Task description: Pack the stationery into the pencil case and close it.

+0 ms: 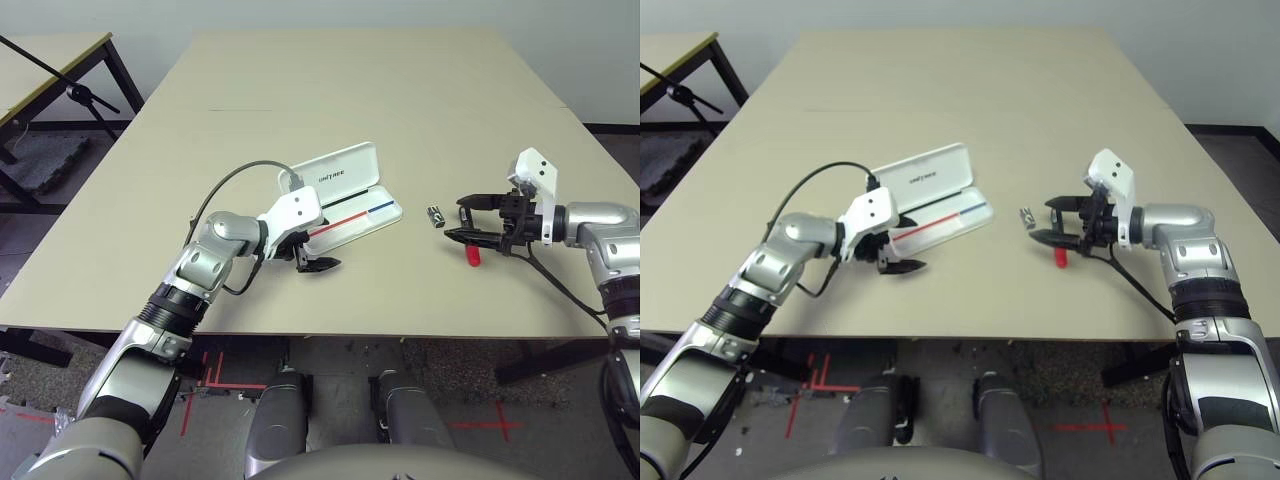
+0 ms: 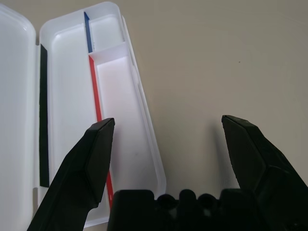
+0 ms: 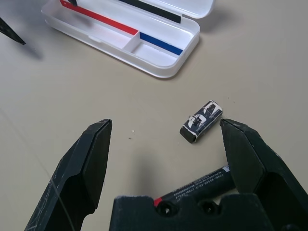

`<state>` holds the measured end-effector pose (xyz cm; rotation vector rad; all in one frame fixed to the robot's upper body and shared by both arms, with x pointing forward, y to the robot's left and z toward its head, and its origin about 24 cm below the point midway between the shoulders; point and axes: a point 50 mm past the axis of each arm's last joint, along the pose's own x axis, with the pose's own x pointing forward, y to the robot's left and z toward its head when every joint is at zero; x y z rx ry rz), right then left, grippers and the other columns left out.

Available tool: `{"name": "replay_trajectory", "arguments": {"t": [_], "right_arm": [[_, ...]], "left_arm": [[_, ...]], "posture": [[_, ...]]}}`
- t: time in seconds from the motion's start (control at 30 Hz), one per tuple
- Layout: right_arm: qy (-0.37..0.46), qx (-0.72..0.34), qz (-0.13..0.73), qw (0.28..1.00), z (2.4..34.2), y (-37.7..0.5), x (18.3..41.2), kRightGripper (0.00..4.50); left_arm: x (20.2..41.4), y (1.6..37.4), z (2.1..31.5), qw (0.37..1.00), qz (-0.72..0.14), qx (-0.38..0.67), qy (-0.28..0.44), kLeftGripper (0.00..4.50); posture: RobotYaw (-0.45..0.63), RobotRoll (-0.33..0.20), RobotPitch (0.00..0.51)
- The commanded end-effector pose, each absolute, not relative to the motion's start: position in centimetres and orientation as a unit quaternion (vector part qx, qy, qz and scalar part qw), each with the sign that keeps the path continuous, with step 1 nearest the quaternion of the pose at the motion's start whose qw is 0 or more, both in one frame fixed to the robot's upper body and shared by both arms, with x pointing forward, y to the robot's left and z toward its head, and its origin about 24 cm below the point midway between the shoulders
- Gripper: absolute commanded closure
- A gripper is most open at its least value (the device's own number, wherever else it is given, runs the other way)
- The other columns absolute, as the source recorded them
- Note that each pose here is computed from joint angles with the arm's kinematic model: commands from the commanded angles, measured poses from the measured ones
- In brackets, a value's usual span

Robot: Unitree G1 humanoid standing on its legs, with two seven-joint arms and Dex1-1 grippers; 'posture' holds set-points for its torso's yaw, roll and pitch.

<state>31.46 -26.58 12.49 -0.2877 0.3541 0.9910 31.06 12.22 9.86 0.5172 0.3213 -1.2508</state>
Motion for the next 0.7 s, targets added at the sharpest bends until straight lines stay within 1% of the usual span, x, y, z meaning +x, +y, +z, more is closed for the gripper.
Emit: {"name": "replay_trajectory", "arguments": {"t": [0.03, 0.27, 0.3, 0.37, 0.4, 0.63, 0.7], "right_arm": [[0.166, -0.137, 0.465, 0.859, 12.7, -26.9, 31.2, 0.00], [0.161, -0.139, 0.457, 0.863, 12.7, -27.0, 31.1, 0.00], [0.161, -0.139, 0.457, 0.864, 12.7, -27.0, 31.1, 0.00], [0.160, -0.139, 0.456, 0.864, 12.7, -26.9, 31.0, 0.00], [0.159, -0.139, 0.456, 0.864, 12.7, -26.9, 31.0, 0.00], [0.157, -0.138, 0.453, 0.867, 12.5, -26.9, 30.9, 0.00], [0.156, -0.138, 0.453, 0.867, 12.5, -26.8, 30.9, 0.00]], "left_arm": [[31.1, 12.0, 9.5, 0.757, -0.583, 0.249, 0.157, 0.01], [30.9, 12.3, 8.5, 0.743, -0.591, 0.253, 0.188, 0.01], [30.8, 12.4, 8.5, 0.741, -0.592, 0.253, 0.189, 0.18], [30.8, 12.5, 8.3, 0.739, -0.593, 0.252, 0.196, 0.63], [30.8, 12.5, 8.3, 0.738, -0.593, 0.253, 0.199, 0.95], [30.8, 12.8, 8.1, 0.733, -0.596, 0.247, 0.218, 3.63], [30.8, 12.9, 8.2, 0.732, -0.596, 0.245, 0.220, 4.30]], "posture": [[0.02, 0.000, 0.063], [0.00, 0.000, 0.065], [0.00, 0.000, 0.065], [0.00, 0.000, 0.066], [-0.01, 0.000, 0.068], [-0.01, 0.000, 0.071], [0.00, 0.000, 0.072]]}}
